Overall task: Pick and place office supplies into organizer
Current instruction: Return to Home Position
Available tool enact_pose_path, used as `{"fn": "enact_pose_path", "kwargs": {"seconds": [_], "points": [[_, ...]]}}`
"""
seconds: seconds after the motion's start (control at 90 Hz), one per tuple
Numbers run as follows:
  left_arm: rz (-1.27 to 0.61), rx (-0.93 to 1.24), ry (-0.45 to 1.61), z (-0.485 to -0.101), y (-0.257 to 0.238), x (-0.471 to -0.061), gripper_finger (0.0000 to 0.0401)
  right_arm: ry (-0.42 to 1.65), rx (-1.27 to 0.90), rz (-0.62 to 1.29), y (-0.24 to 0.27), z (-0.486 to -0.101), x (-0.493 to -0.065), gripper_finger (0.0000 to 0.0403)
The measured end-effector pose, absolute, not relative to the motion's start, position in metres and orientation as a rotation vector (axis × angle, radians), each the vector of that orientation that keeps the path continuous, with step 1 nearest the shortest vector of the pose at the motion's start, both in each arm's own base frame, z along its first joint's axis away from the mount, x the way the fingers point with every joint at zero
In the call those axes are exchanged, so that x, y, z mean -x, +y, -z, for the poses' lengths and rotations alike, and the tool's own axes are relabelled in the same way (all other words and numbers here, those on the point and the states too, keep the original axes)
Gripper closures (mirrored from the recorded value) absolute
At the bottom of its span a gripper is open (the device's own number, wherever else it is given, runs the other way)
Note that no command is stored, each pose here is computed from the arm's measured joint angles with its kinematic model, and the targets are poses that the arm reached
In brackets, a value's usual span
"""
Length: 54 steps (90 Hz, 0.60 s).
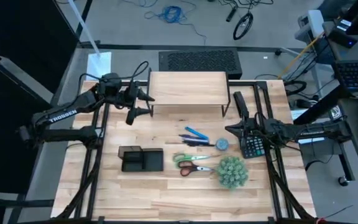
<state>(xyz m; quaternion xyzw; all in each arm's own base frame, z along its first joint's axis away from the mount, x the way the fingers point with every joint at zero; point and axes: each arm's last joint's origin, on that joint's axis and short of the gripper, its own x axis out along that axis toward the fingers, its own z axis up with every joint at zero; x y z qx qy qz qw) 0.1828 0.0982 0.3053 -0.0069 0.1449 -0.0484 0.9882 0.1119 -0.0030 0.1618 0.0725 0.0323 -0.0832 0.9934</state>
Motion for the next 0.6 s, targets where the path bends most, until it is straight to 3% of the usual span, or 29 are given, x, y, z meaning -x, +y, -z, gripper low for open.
{"fn": "enact_pose_path", "kwargs": {"seconds": [0.222,0.6], "points": [[0.118,-0.011,0.291,-0.305,0.095,-0.184,0.0159,0.066,-0.118,0.071,-0.001,-0.162,-0.104,0.0401],[0.191,0.010,0.260,-0.297,0.090,-0.187,0.0159,0.057,-0.092,0.116,-0.006,-0.163,-0.103,0.0401]]}}
